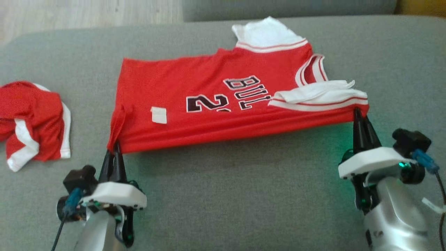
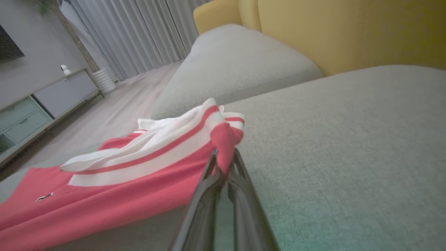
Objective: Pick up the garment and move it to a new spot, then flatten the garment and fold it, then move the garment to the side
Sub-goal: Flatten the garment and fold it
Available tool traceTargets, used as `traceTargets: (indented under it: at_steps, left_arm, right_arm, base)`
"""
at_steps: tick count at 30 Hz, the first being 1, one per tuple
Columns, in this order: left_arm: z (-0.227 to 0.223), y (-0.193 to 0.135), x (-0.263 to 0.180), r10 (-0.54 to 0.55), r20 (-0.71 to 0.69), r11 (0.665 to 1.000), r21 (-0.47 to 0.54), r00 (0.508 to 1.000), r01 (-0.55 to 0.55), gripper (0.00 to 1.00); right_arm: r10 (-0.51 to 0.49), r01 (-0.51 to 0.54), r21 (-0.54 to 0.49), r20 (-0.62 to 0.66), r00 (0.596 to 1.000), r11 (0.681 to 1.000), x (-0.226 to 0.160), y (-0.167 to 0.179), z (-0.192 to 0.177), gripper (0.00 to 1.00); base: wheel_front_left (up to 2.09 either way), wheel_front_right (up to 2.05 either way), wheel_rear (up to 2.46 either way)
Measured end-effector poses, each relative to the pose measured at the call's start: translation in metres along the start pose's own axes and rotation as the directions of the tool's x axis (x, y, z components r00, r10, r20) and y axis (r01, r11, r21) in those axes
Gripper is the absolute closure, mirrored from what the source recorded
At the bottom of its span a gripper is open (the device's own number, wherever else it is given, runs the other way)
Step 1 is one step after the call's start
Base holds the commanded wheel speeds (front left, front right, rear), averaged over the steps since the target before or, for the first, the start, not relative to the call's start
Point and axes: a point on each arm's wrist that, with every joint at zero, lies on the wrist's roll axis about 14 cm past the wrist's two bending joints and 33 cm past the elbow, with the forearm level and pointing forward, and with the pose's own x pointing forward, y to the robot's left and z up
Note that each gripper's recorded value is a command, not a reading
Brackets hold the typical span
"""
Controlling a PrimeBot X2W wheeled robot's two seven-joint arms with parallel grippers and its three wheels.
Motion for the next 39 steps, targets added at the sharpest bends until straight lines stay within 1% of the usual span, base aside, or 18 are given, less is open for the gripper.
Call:
traceTargets:
  at_steps: [3, 6, 8, 12, 15, 18, 20, 21, 22, 26, 30, 34, 39]
  left_arm:
    - [0.004, 0.000, -0.012, -0.002, 0.018, 1.000, -0.026, 1.000, 0.003, 1.00]
    - [-0.003, 0.002, -0.030, 0.000, 0.011, 1.000, -0.031, 1.000, 0.001, 1.00]
    - [-0.015, 0.007, -0.052, 0.009, -0.009, 0.999, -0.052, 1.000, -0.009, 1.00]
    - [-0.032, 0.014, -0.076, 0.032, -0.039, 0.997, -0.073, 0.999, -0.035, 1.00]
    - [-0.041, 0.016, -0.087, 0.035, -0.056, 0.996, -0.079, 0.998, -0.040, 1.00]
    - [-0.043, 0.014, -0.089, 0.028, -0.059, 0.997, -0.075, 0.998, -0.033, 1.00]
    - [-0.045, 0.013, -0.089, 0.023, -0.067, 0.997, -0.070, 0.998, -0.028, 0.56]
    - [-0.046, 0.014, -0.089, 0.025, -0.070, 0.997, -0.069, 0.997, -0.030, 0.16]
    - [-0.046, 0.015, -0.088, 0.031, -0.073, 0.997, -0.063, 0.997, -0.036, 0.00]
    - [-0.052, 0.022, -0.086, 0.059, -0.099, 0.998, -0.023, 0.993, -0.061, 0.00]
    - [-0.043, 0.019, -0.075, 0.049, -0.081, 0.999, 0.007, 0.996, -0.048, 0.00]
    - [-0.027, 0.016, -0.057, 0.035, -0.047, 0.999, 0.039, 0.998, -0.034, 0.00]
    - [0.005, 0.006, -0.019, -0.006, 0.016, 0.998, 0.066, 1.000, 0.005, 0.00]
  right_arm:
    - [-0.002, 0.002, 0.018, 0.020, 1.000, 1.000, -0.013, 0.001, 0.005, 1.00]
    - [-0.009, 0.008, 0.040, 0.016, 1.000, 0.999, -0.031, 0.000, 0.001, 1.00]
    - [-0.015, 0.015, 0.065, -0.003, 1.000, 0.998, -0.053, -0.001, -0.010, 1.00]
    - [-0.020, 0.023, 0.079, -0.038, 0.999, 0.997, -0.078, -0.003, -0.027, 1.00]
    - [-0.022, 0.029, 0.093, -0.070, 0.997, 0.995, -0.091, -0.003, -0.041, 1.00]
    - [-0.026, 0.035, 0.102, -0.086, 0.996, 0.994, -0.095, -0.004, -0.047, 1.00]
    - [-0.018, 0.027, 0.099, -0.093, 0.995, 0.995, -0.095, -0.002, -0.049, 1.00]
    - [-0.012, 0.022, 0.096, -0.096, 0.995, 0.995, -0.094, -0.001, -0.050, 0.19]
    - [-0.012, 0.022, 0.097, -0.098, 0.995, 0.995, -0.093, -0.001, -0.050, 0.00]
    - [-0.018, 0.027, 0.086, -0.098, 0.995, 0.996, -0.089, -0.006, -0.048, 0.00]
    - [-0.020, 0.022, 0.047, -0.041, 0.999, 0.999, -0.073, -0.012, -0.025, 0.00]
    - [-0.004, 0.004, -0.003, 0.002, 1.000, 1.000, -0.056, -0.009, -0.008, 0.00]
    - [0.031, -0.030, -0.063, 0.025, 0.999, 0.998, -0.029, 0.000, 0.005, 0.00]
  base:
    - [0.00, 0.00, 0.00]
    - [0.00, 0.00, 0.00]
    - [0.00, 0.00, 0.00]
    - [0.00, 0.00, 0.00]
    - [0.00, 0.00, 0.00]
    - [0.00, 0.00, 0.00]
    - [0.00, 0.00, 0.00]
    - [0.00, 0.00, 0.00]
    - [0.00, 0.00, 0.00]
    - [0.00, 0.00, 0.00]
    - [0.00, 0.00, 0.00]
    - [0.00, 0.00, 0.00]
    - [0.00, 0.00, 0.00]
